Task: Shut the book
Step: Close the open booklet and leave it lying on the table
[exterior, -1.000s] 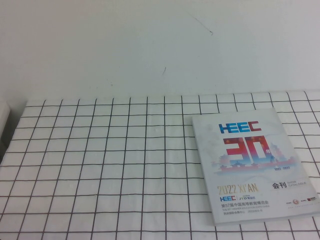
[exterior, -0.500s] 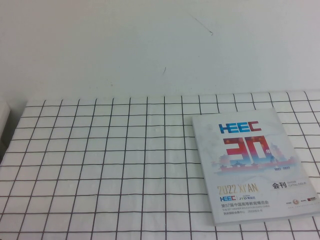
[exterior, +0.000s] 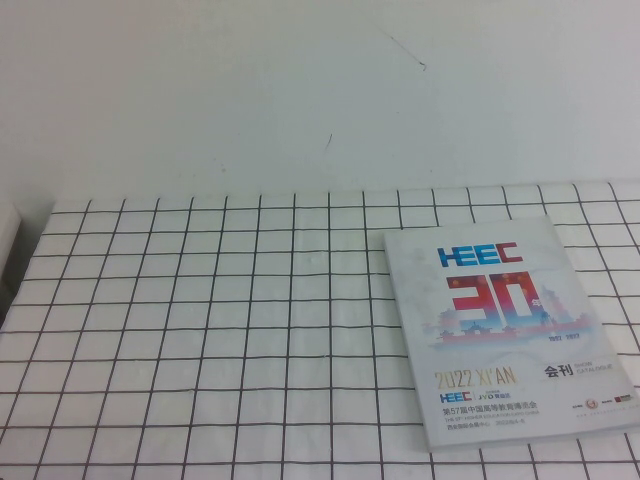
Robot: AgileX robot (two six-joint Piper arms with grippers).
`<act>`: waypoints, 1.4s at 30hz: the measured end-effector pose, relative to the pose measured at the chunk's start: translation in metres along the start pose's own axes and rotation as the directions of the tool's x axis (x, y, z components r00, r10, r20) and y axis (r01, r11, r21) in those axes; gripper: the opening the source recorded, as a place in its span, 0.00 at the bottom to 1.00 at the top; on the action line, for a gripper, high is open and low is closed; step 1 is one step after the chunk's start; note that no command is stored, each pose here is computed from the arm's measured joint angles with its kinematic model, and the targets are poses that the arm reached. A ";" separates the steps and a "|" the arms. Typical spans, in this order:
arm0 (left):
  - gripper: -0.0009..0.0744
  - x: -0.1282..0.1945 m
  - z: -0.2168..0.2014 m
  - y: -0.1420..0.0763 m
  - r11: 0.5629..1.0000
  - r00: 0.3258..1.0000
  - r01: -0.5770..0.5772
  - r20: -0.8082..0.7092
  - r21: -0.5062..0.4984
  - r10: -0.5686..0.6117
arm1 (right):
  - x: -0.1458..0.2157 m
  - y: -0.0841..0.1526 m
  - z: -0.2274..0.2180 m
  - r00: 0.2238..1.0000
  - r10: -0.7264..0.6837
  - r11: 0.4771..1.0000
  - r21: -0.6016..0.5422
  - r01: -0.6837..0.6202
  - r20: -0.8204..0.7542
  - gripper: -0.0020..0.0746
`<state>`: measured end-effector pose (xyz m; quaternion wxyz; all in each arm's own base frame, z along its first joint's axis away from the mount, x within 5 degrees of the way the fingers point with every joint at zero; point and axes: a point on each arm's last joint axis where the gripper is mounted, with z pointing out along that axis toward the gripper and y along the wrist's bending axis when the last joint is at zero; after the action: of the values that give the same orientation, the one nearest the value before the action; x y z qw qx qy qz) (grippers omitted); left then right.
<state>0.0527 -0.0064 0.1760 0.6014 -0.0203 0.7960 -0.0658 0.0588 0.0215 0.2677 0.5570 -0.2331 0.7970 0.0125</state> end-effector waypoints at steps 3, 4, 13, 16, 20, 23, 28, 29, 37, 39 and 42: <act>0.01 0.000 0.000 0.000 1.000 1.000 0.000 0.000 0.000 0.000 | 0.022 0.002 0.002 0.999 0.030 0.997 0.068 -0.029 -0.019 0.02; 0.01 0.000 0.000 0.000 1.000 1.000 0.000 0.001 0.000 0.000 | 0.031 0.004 0.004 0.999 0.037 0.996 0.081 -0.035 -0.026 0.02; 0.01 0.000 0.000 0.000 1.000 1.000 0.000 0.001 0.000 0.000 | 0.089 0.012 0.027 0.988 0.128 0.969 0.199 -0.144 0.090 0.02; 0.01 0.000 0.000 0.000 1.000 1.000 0.001 0.002 0.001 -0.001 | 0.095 0.011 0.026 0.977 0.209 0.951 0.222 -0.214 0.045 0.02; 0.01 0.000 0.000 0.000 1.000 1.000 0.001 0.002 0.001 -0.001 | 0.099 0.006 0.024 0.945 0.324 0.901 0.287 -0.325 0.051 0.02; 0.01 0.000 0.000 0.000 1.000 1.000 0.001 0.002 0.001 -0.001 | 0.099 0.003 0.023 0.935 0.350 0.883 0.314 -0.350 0.058 0.02; 0.01 0.000 0.000 0.000 1.000 1.000 0.001 0.000 0.001 -0.001 | 0.100 0.002 0.023 0.933 0.355 0.877 0.322 -0.355 0.061 0.02; 0.01 0.000 0.000 0.000 1.000 1.000 0.001 -0.001 0.001 -0.001 | 0.100 0.002 0.023 0.933 0.355 0.877 0.323 -0.355 0.061 0.02; 0.01 0.000 0.000 0.000 1.000 1.000 0.001 -0.001 0.001 -0.001 | 0.100 0.002 0.023 0.931 0.359 0.876 0.323 -0.359 0.063 0.02; 0.01 0.000 0.000 0.000 1.000 1.000 0.001 -0.001 0.001 -0.001 | 0.100 0.002 0.023 0.931 0.359 0.876 0.323 -0.359 0.063 0.02; 0.01 0.000 0.000 0.000 1.000 1.000 0.001 -0.002 0.001 -0.001 | 0.100 0.002 0.023 0.931 0.359 0.876 0.323 -0.359 0.063 0.02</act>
<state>0.0525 -0.0065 0.1758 0.6005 -0.0205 0.7966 -0.0666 0.0511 -0.0058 0.1695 0.5764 0.0149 0.8168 -0.0175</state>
